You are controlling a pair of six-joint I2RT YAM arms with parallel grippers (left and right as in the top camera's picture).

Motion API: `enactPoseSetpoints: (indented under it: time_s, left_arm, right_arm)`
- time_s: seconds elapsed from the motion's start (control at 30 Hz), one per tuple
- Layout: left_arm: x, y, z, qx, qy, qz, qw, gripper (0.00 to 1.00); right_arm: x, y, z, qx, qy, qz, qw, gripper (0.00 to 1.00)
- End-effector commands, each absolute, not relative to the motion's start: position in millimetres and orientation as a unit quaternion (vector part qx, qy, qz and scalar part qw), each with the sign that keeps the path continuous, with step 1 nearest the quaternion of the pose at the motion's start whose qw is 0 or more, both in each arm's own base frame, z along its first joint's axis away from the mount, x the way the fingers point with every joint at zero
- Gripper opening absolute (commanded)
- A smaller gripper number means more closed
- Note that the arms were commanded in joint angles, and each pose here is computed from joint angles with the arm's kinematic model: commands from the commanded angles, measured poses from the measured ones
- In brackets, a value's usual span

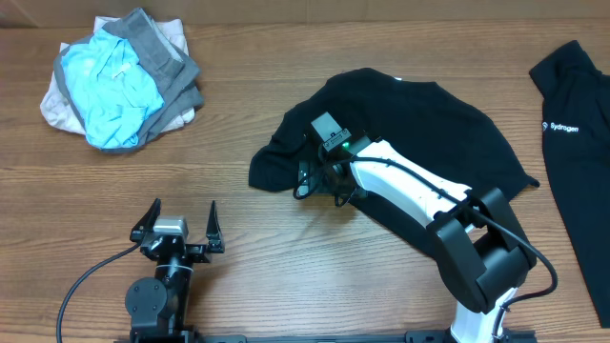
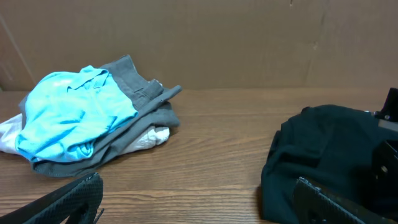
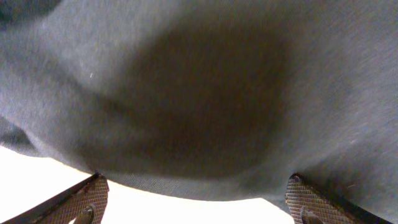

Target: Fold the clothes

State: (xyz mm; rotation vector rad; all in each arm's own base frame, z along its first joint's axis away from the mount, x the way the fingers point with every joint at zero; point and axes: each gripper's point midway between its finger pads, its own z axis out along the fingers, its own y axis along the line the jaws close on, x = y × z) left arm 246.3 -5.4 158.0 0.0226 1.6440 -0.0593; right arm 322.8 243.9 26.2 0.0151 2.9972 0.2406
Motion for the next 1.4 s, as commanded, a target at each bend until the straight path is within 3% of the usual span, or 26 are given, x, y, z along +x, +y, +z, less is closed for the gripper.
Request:
enactPoseSetpoints:
  time_s: [0.0, 0.13, 0.3, 0.43, 0.53, 0.77, 1.07, 1.27, 1.3, 1.33, 1.37]
  left_arm:
    - [246.0, -3.8, 158.2, 0.016, 0.73, -0.016, 0.683, 1.0]
    - [246.0, -3.8, 158.2, 0.016, 0.73, -0.016, 0.683, 1.0]
    - [246.0, -3.8, 158.2, 0.016, 0.73, -0.016, 0.683, 1.0]
    - [246.0, -3.8, 158.2, 0.016, 0.73, -0.016, 0.683, 1.0]
    - [246.0, -3.8, 158.3, 0.016, 0.73, -0.016, 0.683, 1.0]
    - [246.0, -3.8, 158.2, 0.016, 0.73, -0.016, 0.683, 1.0]
    - [246.0, -3.8, 158.2, 0.016, 0.73, -0.016, 0.683, 1.0]
    - [246.0, -3.8, 158.2, 0.016, 0.73, -0.016, 0.683, 1.0]
    - [246.0, -3.8, 158.2, 0.016, 0.73, -0.016, 0.683, 1.0]
    - [246.0, -3.8, 158.2, 0.016, 0.73, -0.016, 0.683, 1.0]
    - [246.0, -3.8, 158.3, 0.016, 0.73, -0.016, 0.683, 1.0]
  right_arm:
    - [331.8, 238.8, 21.9, 0.01, 0.994, 0.059, 0.088, 0.96]
    - [337.2, 235.1, 7.7, 0.01, 0.995, 0.04, 0.093, 0.95]
    - [347.2, 219.4, 4.6, 0.015, 0.993, -0.006, 0.121, 0.78]
    - [354.4, 216.0, 6.5, 0.02, 0.99, -0.013, 0.136, 0.39]
    - [358.2, 211.9, 7.6, 0.028, 0.99, -0.012, 0.137, 0.04]
    - [361.2, 206.0, 42.8, 0.044, 0.988, -0.004, 0.149, 0.04]
    - [336.6, 166.7, 185.2, 0.109, 0.962, 0.017, 0.25, 0.04]
    - [297.1, 118.6, 241.8, 0.164, 0.943, 0.015, 0.288, 0.04]
    - [291.9, 114.8, 246.7, 0.165, 0.942, 0.017, 0.291, 0.07]
    - [286.3, 111.2, 250.4, 0.165, 0.942, 0.017, 0.291, 0.29]
    - [282.2, 109.3, 252.1, 0.165, 0.943, 0.018, 0.29, 0.75]
